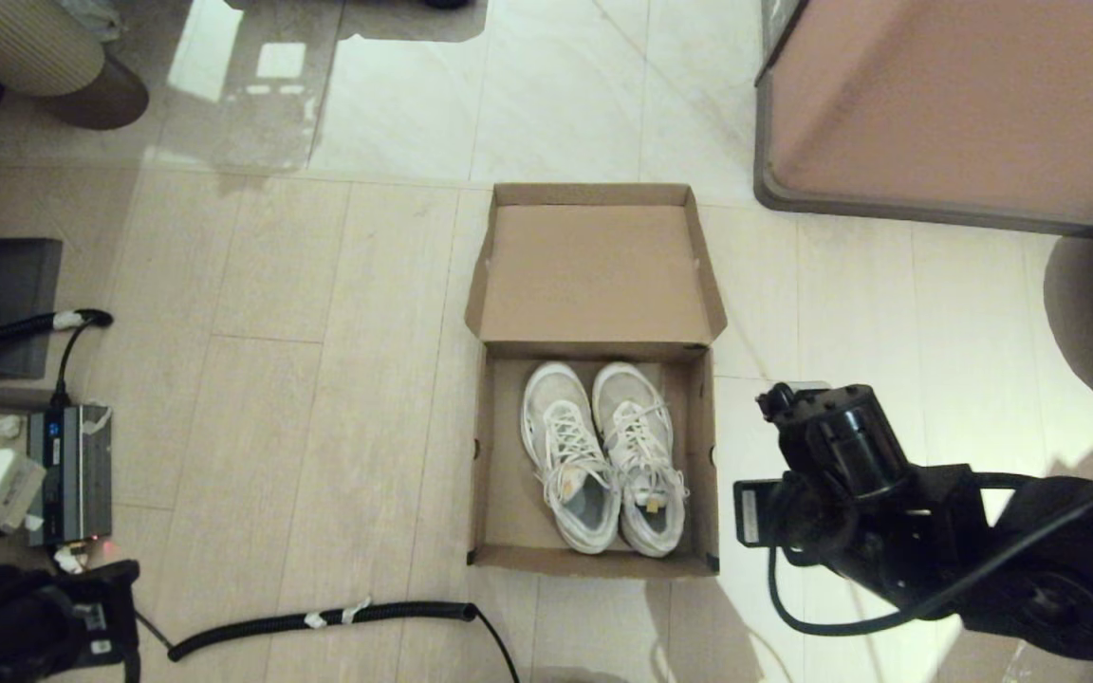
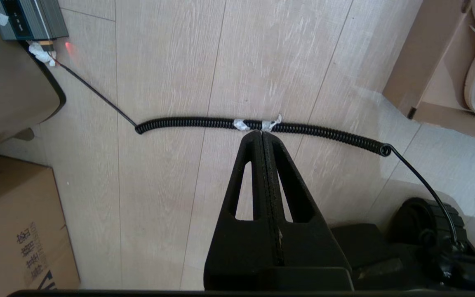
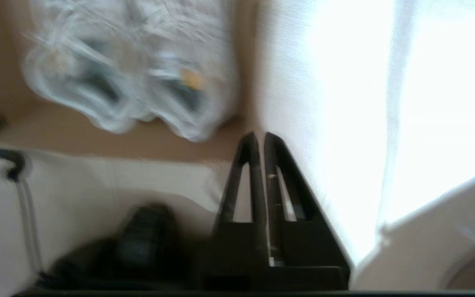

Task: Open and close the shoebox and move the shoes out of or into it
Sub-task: Close the shoe box

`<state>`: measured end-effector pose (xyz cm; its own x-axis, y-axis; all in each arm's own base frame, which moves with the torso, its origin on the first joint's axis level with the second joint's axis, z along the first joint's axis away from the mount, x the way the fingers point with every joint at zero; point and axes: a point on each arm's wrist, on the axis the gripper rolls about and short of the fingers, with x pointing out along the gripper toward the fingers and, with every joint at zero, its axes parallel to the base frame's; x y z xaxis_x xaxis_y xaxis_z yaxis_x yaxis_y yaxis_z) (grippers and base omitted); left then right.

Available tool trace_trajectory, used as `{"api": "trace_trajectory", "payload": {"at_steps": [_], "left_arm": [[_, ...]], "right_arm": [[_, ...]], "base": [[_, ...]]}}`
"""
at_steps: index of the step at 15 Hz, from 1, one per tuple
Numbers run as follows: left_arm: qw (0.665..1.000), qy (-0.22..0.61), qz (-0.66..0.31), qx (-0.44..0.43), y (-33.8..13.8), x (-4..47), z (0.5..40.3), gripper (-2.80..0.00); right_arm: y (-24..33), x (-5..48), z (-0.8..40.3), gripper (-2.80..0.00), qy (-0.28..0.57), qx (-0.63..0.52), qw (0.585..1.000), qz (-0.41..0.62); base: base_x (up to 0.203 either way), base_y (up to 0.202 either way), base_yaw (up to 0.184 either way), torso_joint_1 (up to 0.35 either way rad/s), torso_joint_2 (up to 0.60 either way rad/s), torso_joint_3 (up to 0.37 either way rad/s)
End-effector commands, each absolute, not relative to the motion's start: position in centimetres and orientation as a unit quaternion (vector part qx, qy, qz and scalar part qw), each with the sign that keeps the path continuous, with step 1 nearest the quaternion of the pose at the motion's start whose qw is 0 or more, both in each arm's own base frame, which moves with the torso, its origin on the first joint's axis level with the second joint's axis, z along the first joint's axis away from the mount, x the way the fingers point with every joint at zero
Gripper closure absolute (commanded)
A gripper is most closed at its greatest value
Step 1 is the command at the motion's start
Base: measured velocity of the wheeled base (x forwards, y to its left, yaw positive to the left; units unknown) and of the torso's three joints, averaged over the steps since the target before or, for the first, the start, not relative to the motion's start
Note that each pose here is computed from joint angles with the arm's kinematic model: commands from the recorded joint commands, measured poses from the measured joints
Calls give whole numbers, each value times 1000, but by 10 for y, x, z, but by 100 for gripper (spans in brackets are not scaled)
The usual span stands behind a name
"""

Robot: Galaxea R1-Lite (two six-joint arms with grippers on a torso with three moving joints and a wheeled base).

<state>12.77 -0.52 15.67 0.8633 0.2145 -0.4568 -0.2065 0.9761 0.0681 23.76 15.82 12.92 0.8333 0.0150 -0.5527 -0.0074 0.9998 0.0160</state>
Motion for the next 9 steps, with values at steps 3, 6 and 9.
{"api": "trace_trajectory", "payload": {"at_steps": [3,6,9], "left_arm": [[962,249,115,11,-4,121,151,0],[960,255,117,15,-5,127,153,0],[959,260,111,16,-5,126,151,0]], "right_arm": [[105,232,143,0,268,43,960,-69],[96,230,140,0,269,43,958,-95],[83,220,136,0,276,44,954,-112]], "base": [[0,0,0,0,0,0],[0,0,0,0,0,0],[0,0,0,0,0,0]]}}
